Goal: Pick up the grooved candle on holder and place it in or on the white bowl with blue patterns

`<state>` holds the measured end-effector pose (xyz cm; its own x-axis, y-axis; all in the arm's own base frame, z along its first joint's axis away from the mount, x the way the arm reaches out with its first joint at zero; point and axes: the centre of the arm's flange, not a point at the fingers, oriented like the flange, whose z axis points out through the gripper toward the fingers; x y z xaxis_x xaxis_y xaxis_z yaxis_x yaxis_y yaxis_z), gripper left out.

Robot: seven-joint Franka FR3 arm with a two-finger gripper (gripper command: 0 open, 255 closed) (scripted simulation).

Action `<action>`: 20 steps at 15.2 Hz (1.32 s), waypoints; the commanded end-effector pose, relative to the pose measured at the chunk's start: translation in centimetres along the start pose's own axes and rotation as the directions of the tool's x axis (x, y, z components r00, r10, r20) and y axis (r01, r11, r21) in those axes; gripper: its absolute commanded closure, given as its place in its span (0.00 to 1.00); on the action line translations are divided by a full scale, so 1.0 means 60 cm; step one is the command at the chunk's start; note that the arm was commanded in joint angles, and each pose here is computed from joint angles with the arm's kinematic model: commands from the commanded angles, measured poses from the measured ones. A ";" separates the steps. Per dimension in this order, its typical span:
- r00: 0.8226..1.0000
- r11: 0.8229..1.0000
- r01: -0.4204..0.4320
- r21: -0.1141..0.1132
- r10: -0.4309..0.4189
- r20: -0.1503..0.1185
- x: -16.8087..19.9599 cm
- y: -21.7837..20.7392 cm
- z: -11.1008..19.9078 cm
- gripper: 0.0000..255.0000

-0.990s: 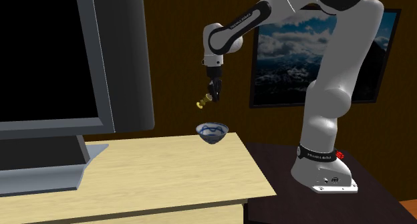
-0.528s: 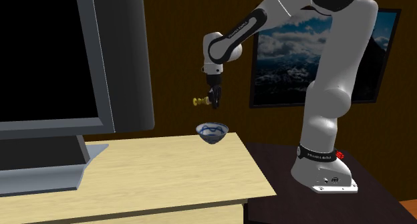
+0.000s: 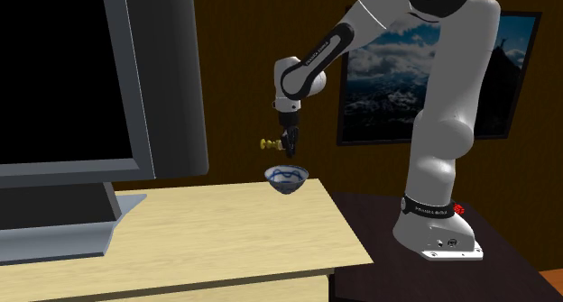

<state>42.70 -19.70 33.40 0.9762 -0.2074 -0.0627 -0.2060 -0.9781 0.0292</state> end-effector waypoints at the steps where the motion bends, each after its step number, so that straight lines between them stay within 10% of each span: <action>1: 1.000 1.000 0.000 0.000 0.000 -0.001 0.001 -0.001 0.005 1.00; 7: 1.000 1.000 0.000 0.000 0.000 -0.001 0.001 -0.001 0.005 1.00; 8: 1.000 1.000 0.000 0.000 0.000 -0.001 0.001 -0.001 0.005 0.00; 20: 1.000 1.000 0.000 0.000 0.000 -0.001 0.001 -0.001 -0.079 0.00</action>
<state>43.09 -19.64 38.00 0.9763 -0.2074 -0.0613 -0.2059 -0.9781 0.0295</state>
